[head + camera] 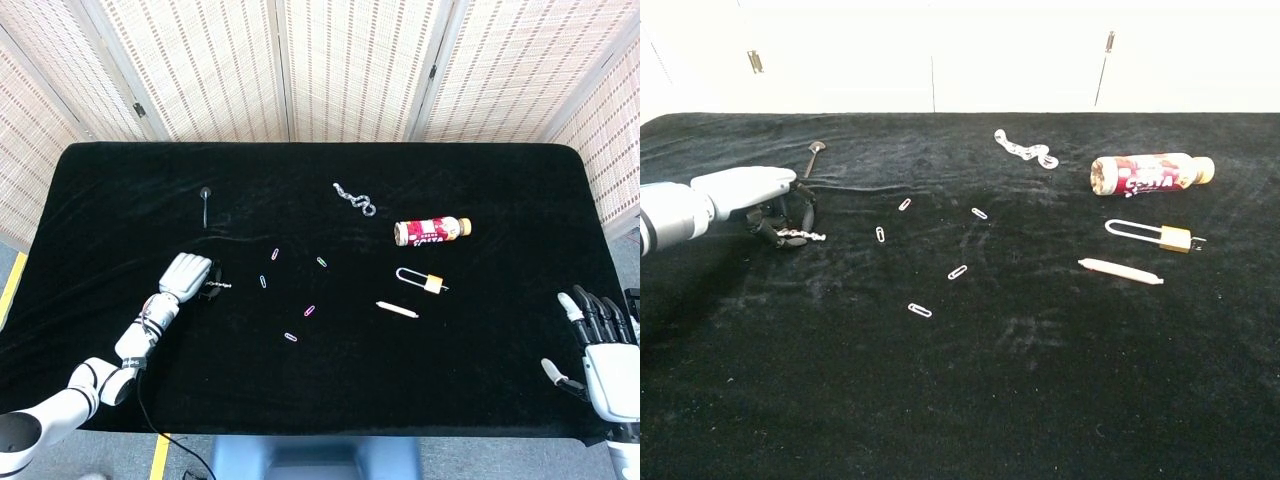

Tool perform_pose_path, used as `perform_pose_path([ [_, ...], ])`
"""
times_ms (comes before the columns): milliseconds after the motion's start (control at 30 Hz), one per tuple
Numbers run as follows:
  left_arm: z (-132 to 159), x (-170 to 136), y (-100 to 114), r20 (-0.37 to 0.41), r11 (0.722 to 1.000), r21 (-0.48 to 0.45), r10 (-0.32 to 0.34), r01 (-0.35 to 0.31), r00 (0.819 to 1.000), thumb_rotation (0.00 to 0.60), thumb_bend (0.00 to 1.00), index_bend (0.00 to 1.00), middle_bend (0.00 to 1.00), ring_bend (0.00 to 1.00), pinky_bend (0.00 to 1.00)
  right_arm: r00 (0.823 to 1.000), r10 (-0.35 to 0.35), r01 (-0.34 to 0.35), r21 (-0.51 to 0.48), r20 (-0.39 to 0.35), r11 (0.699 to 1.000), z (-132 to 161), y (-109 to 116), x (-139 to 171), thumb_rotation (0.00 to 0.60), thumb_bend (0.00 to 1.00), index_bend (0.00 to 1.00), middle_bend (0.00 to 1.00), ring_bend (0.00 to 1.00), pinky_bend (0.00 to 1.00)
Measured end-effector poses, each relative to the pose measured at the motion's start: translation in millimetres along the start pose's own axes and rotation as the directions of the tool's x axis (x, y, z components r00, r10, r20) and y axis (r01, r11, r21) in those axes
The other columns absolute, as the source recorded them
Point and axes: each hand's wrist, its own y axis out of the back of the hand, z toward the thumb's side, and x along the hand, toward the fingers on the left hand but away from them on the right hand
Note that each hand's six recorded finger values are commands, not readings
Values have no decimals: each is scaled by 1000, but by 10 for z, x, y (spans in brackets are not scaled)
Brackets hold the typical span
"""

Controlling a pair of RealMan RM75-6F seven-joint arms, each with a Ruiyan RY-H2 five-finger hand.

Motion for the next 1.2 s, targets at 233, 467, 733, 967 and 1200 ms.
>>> perform_pose_path([
  [233,5,-5,-14,6,1000,-4,9,-9,1000,600,483,697,1000,1000,1000,1000,-5,5,3,0,1000,1,6,5,600,228,0,0,0,0],
  [467,2,-57,53,13,998,-21,57,-57,998,600,511,806,1000,1000,1000,1000,-2,2,7,2,1000,5,-7,-5,600,228,0,0,0,0],
  [733,169,-163,226,48,984,-93,156,-151,987,600,512,784,1000,1000,1000,1000,1,-1,1,-12,1000,34,-10,6,600,228,0,0,0,0],
  [967,578,-259,260,100,956,-258,167,-137,981,600,505,782,1000,1000,1000,999,9,-9,-9,-41,1000,76,-14,38,600,228,0,0,0,0],
  [1200,981,-410,169,136,916,-389,169,-104,976,600,506,782,1000,1000,1000,998,-6,4,-32,-65,999,86,46,102,600,228,0,0,0,0],
])
